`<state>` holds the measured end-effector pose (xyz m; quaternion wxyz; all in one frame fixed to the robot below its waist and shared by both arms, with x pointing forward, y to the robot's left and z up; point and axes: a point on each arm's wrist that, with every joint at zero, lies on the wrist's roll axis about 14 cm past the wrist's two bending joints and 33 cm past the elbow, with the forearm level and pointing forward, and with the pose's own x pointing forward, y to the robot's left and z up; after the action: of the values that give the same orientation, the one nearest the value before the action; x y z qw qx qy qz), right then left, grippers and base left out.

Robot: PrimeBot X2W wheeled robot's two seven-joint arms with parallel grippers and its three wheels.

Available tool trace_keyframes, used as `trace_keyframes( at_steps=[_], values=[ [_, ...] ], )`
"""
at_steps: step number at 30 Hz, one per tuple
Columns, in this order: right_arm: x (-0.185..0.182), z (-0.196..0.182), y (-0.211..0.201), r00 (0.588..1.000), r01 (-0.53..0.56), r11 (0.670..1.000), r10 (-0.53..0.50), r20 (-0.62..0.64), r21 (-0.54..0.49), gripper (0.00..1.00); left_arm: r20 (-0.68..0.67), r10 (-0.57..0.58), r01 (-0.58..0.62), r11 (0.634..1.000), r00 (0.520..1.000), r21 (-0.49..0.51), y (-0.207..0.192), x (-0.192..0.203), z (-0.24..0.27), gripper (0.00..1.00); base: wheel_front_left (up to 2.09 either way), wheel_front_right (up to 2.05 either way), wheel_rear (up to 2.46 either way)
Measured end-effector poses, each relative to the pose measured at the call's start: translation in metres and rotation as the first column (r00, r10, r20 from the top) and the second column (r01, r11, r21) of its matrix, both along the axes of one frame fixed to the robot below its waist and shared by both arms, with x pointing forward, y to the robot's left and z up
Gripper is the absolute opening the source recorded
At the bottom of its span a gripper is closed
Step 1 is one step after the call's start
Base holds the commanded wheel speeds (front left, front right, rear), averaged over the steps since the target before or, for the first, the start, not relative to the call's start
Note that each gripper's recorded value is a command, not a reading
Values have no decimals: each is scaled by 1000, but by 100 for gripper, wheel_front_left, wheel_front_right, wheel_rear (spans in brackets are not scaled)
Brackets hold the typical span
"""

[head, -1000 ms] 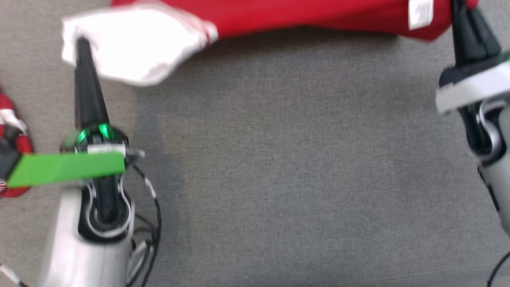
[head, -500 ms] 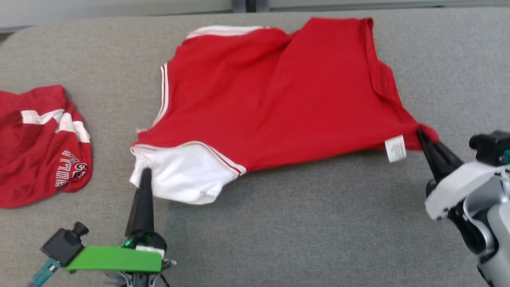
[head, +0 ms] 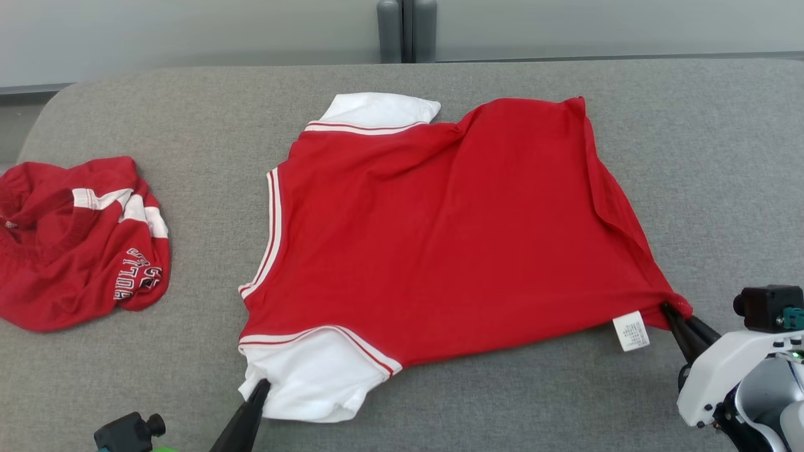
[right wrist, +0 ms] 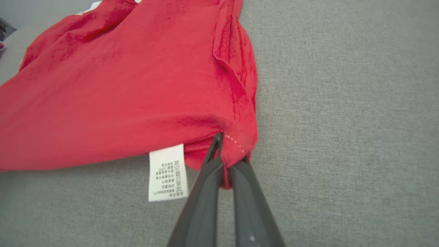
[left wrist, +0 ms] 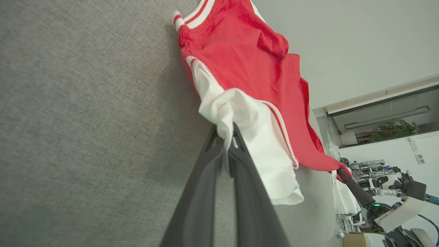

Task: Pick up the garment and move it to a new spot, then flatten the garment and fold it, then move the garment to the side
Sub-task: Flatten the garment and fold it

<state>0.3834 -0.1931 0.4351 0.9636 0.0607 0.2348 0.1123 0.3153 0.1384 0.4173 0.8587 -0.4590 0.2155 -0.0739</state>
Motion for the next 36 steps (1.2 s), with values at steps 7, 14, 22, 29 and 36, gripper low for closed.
trace_keyframes(
  at_steps=[7, 14, 22, 29, 36],
  values=[
    [-19, -20, -5, 994, 25, 1000, -26, -109, -7, 0, -85, -88, 90, 996, 992, 15, -3, -16, -15, 0, 0, 0, 0],
    [-46, -35, -7, 970, 33, 999, -31, -241, 2, 0, -141, -163, 169, 985, 976, 25, -12, -25, -23, 0, 0, 0, 0],
    [-33, -22, -1, 981, 42, 999, -35, -189, 32, 0, -6, -136, 136, 990, 991, -29, -24, 10, 10, 0, 0, 0, 0],
    [-9, -5, 2, 994, 51, 996, -43, -103, 71, 0, 103, -97, 102, 994, 990, -46, -32, 51, 33, 0, 0, 0, 0],
    [13, 1, 14, 997, 11, 997, -5, -76, 81, 0, 124, -57, 61, 998, 991, -29, -33, 83, 33, 0, 0, 0, 0]
  ],
)
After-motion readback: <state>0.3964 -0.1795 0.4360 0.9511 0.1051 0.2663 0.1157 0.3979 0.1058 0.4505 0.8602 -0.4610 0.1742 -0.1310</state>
